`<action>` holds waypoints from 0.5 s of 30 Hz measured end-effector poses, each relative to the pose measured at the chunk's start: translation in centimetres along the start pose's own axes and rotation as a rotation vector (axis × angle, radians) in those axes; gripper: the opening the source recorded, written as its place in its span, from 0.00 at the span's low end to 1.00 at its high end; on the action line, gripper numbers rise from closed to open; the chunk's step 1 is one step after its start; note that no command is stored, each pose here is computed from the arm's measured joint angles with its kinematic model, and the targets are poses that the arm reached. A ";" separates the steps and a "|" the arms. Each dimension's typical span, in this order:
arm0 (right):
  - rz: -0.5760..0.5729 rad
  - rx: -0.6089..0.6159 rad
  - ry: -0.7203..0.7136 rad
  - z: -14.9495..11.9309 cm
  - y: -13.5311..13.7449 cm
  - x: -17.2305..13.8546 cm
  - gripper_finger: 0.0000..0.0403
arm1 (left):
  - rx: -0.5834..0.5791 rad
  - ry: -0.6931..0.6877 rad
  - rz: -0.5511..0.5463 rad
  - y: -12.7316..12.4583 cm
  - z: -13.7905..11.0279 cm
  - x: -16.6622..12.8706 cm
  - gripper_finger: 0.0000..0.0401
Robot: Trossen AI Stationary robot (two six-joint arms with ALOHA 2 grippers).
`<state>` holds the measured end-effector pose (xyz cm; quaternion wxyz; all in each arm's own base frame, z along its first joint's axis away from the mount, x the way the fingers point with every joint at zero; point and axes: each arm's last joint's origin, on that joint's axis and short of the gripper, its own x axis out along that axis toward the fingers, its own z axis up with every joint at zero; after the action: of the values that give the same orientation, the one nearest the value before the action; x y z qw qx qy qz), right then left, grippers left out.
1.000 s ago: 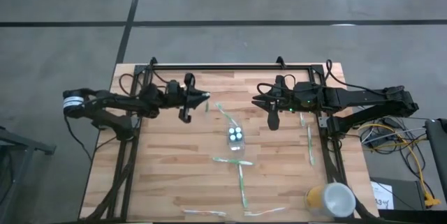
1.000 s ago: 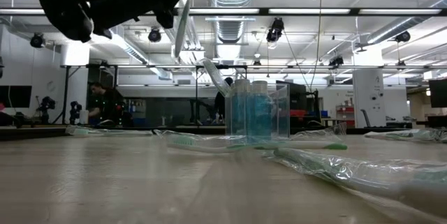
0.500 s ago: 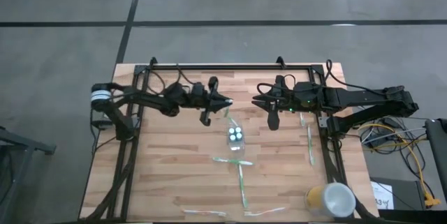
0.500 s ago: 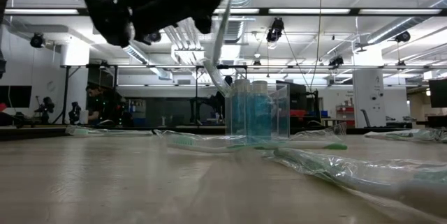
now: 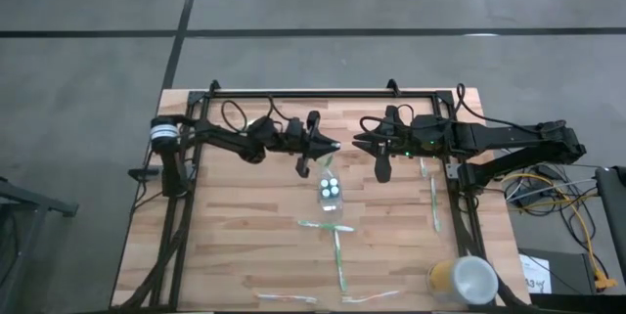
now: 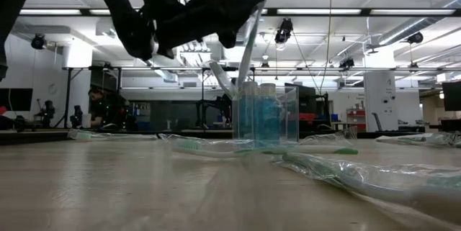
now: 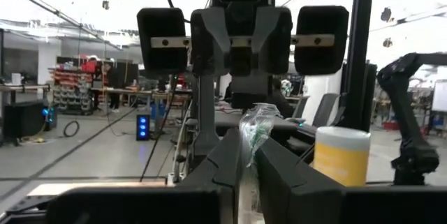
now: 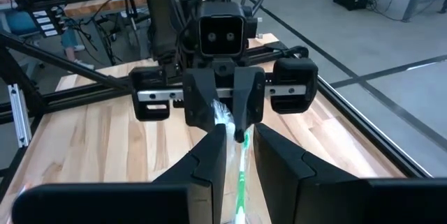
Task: Pick & Place toothbrushing station
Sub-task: Put the white green toothbrush into the back side of the transparent organizer
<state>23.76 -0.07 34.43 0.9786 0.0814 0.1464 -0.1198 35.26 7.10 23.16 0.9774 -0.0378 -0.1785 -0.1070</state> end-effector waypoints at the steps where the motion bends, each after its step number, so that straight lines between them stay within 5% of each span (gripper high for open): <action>1: 0.000 0.000 0.000 0.0 0.0 0.0 0.17 | 0.010 0.005 0.002 0.0 -0.1 0.0 0.08; 15: 0.000 0.000 0.000 0.0 0.0 0.0 0.17 | 0.014 0.140 0.137 0.7 -2.0 -0.2 0.08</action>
<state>23.76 -0.07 34.43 0.9786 0.0815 0.1463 -0.1198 35.87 7.57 21.20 0.9927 -0.0355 -0.1078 -0.0410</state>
